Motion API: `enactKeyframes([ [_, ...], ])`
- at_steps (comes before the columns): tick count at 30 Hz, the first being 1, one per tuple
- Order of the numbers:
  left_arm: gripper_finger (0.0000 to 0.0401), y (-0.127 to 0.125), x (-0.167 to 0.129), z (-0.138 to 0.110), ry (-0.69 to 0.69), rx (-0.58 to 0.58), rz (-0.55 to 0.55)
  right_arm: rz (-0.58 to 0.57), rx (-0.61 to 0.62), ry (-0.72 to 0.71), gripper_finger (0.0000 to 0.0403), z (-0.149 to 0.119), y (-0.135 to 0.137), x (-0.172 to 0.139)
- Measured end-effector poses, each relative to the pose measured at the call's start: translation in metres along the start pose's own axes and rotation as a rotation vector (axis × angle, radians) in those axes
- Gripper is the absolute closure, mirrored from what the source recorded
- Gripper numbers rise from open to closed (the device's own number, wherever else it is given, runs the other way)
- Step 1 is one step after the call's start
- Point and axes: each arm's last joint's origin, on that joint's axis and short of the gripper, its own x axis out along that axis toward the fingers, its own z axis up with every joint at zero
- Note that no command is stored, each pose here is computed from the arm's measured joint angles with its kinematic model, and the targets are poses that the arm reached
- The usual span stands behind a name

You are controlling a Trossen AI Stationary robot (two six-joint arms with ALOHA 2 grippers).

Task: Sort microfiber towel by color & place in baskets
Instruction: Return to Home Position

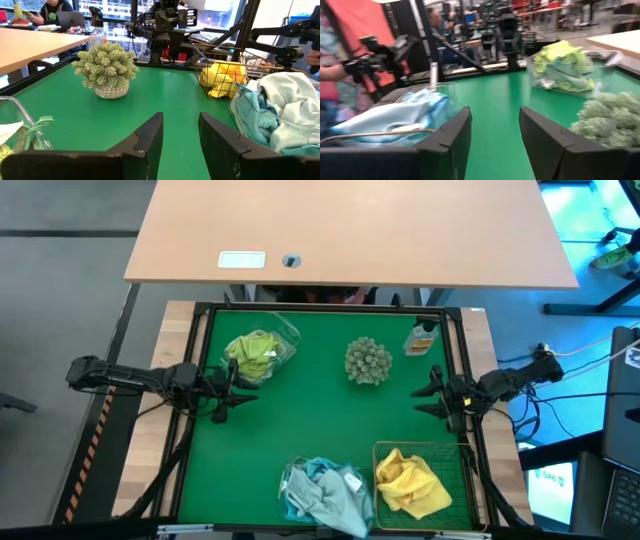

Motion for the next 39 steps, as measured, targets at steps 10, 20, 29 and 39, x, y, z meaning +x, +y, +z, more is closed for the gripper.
enactKeyframes([
  [10,0.0282,0.000,0.000,0.000,0.000,0.000,-0.001,-0.004,-0.062,-0.106,0.0236,-0.026,-0.002,0.013],
  [20,0.0282,-0.011,-0.001,-0.001,0.011,0.008,-0.093,-0.012,-0.244,-0.220,0.0236,-0.015,-0.001,0.011],
  [29,0.0282,-0.017,-0.004,0.000,-0.009,0.009,-0.149,-0.019,-0.340,-0.160,0.0236,-0.021,-0.001,0.013],
  [39,0.0282,-0.016,-0.015,0.014,-0.170,-0.010,-0.170,-0.052,-0.299,-0.098,0.0236,-0.027,-0.003,0.013],
])
